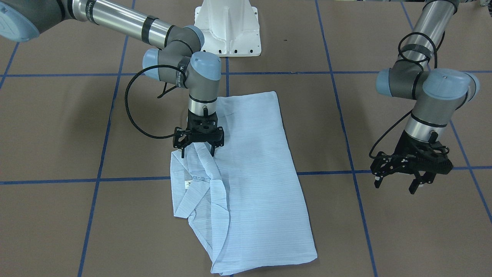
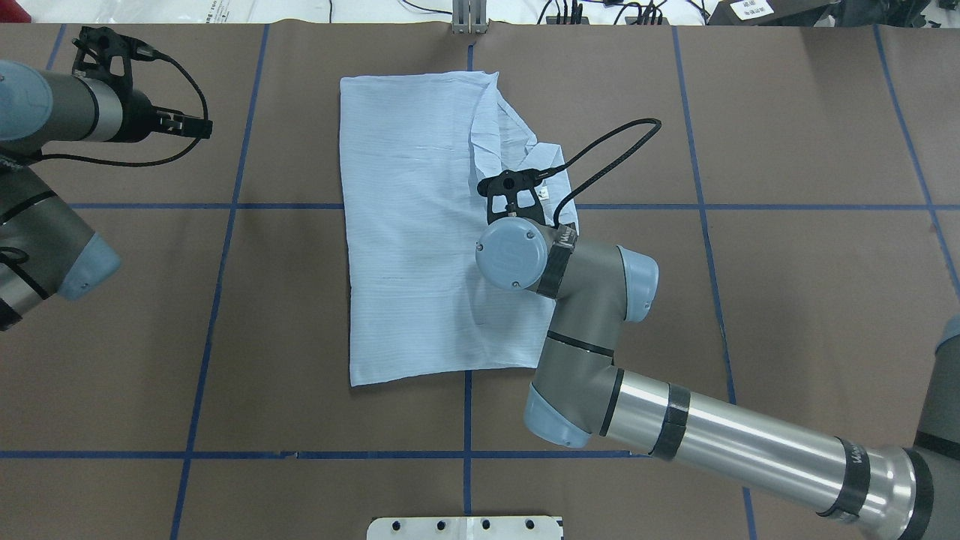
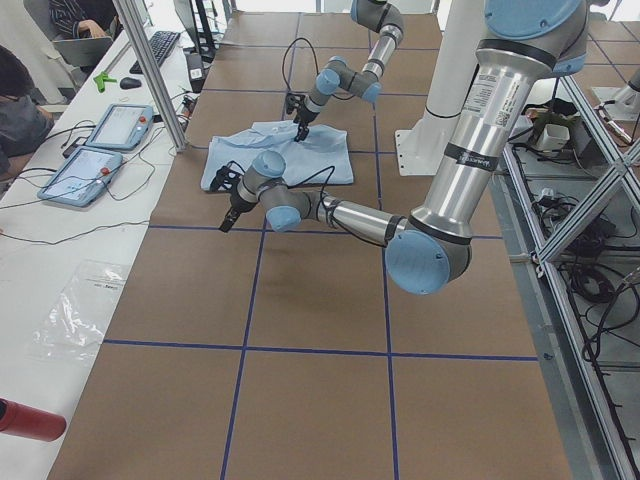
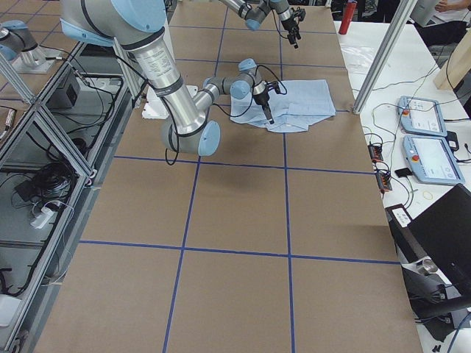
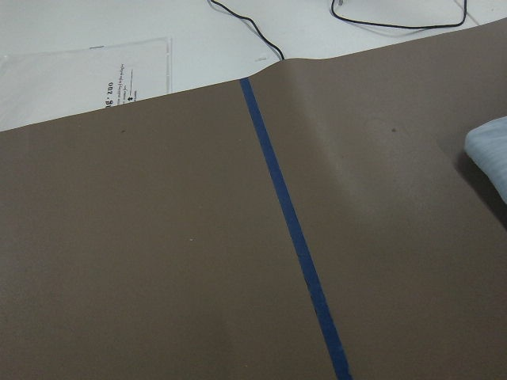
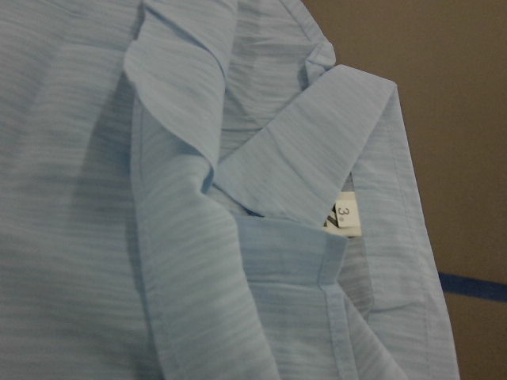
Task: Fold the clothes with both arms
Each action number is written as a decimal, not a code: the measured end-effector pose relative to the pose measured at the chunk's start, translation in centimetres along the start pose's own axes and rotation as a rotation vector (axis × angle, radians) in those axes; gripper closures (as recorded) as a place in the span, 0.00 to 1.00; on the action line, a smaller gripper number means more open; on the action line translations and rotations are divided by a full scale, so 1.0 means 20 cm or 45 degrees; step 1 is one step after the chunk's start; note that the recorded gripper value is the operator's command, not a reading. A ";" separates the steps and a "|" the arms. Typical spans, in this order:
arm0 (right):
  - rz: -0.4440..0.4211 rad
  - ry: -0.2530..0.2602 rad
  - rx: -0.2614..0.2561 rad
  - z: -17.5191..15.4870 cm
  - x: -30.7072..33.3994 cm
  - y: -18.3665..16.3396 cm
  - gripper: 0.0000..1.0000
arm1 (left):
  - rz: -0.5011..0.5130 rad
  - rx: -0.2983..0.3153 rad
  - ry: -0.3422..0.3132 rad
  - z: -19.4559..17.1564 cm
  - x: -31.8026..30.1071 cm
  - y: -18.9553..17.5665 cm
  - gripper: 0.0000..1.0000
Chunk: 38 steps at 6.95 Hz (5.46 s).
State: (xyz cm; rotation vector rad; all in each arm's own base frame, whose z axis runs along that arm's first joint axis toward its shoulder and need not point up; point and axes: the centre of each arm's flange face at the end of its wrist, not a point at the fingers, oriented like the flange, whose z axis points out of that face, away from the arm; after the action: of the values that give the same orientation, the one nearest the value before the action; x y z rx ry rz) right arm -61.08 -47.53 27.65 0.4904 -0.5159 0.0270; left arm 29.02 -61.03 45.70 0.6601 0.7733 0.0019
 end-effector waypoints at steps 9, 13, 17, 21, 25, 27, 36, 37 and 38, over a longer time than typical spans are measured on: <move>-0.017 -0.081 -0.109 -0.14 0.85 -0.38 0.00 | -0.029 -0.027 0.113 -0.09 0.12 -0.02 0.00; 0.191 -0.484 -0.012 -0.31 1.00 -0.25 0.00 | -0.326 -0.181 0.373 -0.44 0.92 0.17 0.00; 0.277 -0.528 -0.017 -0.29 1.04 -0.20 0.00 | -0.539 -0.342 0.308 -0.50 1.59 0.73 0.00; 0.282 -0.516 -0.023 -0.27 1.06 -0.19 0.00 | -0.584 -0.453 0.223 -0.49 1.87 1.05 0.32; 0.283 -0.510 -0.023 -0.26 1.06 -0.18 0.00 | -0.601 -0.467 0.221 -0.48 1.95 1.06 0.43; 0.283 -0.508 -0.025 -0.25 1.06 -0.18 0.00 | -0.599 -0.468 0.216 -0.47 1.96 1.06 0.43; 0.284 -0.496 -0.034 -0.22 1.06 -0.17 0.00 | -0.591 -0.471 0.202 -0.42 1.97 1.07 0.73; 0.284 -0.495 -0.035 -0.22 1.06 -0.17 0.00 | -0.593 -0.472 0.201 -0.42 1.97 1.07 0.99; 0.283 -0.495 -0.037 -0.22 1.06 -0.17 0.00 | -0.594 -0.474 0.201 -0.42 1.98 1.08 1.00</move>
State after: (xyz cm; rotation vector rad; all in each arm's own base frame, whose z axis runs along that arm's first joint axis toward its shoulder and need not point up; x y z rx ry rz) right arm -40.03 -50.56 33.06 0.4091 -0.9496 0.1385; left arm 57.28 -29.84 27.60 0.1177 1.0345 -0.2253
